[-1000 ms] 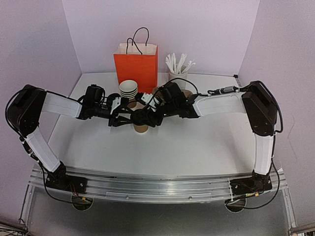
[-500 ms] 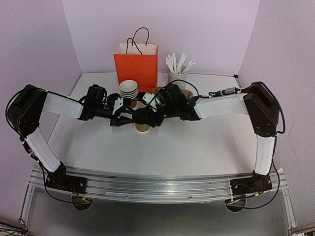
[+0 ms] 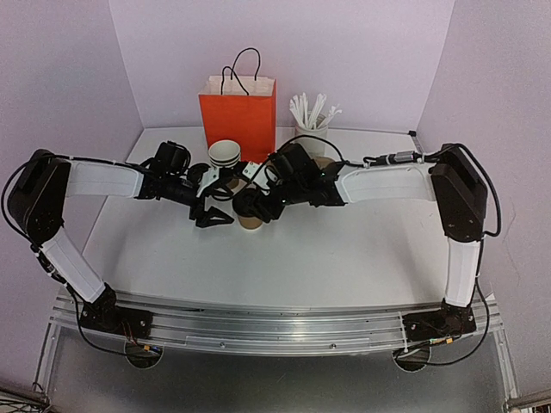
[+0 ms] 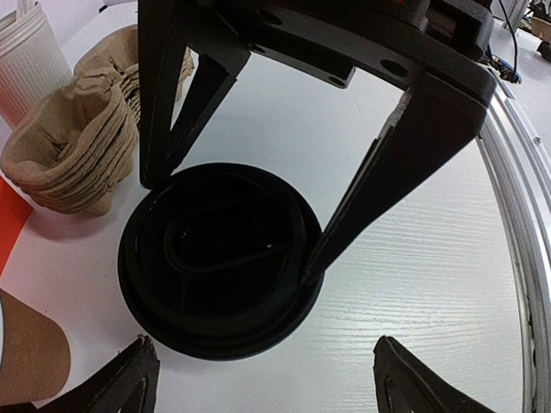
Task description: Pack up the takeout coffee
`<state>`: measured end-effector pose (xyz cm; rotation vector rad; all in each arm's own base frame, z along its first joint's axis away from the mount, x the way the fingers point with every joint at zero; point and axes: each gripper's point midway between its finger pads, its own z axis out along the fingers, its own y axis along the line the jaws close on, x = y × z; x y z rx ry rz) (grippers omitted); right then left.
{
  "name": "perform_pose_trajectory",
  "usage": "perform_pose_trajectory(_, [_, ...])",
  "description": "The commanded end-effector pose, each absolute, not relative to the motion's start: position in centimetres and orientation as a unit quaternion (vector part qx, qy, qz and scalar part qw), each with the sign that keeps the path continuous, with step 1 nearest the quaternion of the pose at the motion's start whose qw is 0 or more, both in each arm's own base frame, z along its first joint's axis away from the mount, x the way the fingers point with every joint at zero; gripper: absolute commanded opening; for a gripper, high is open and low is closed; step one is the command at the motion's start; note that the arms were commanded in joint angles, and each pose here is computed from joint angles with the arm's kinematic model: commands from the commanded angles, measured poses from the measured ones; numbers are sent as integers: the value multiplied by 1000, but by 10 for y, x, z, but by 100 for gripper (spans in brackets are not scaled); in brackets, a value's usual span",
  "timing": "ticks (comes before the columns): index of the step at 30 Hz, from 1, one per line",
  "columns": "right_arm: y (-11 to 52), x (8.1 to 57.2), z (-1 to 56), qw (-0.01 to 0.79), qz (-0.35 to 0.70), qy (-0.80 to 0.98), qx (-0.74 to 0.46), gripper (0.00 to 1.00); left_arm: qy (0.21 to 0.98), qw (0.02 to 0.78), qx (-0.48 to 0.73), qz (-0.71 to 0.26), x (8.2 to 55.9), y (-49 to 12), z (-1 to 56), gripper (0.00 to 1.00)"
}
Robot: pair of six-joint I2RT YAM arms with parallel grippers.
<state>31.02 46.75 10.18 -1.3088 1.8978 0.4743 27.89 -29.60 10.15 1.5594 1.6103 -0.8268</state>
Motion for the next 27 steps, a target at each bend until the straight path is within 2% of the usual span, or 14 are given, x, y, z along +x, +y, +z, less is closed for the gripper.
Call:
perform_pose_trajectory(1, [487,277,83,353,174,715,-578,73,617,366,619,-321,271,-299,126,94])
perform_pose_trajectory(3, [491,277,88,356,180,714,-575,75,619,369,616,-318,274,-295,131,97])
perform_pose_trajectory(10, [499,282,101,367,193,718,-559,78,625,368,613,-312,271,-286,133,98])
perform_pose_trajectory(17, [491,291,84,355,174,741,-543,74,629,370,610,-309,271,-285,134,98])
perform_pose_trajectory(27, [489,297,108,363,192,760,-504,62,633,366,607,-311,269,-284,134,98])
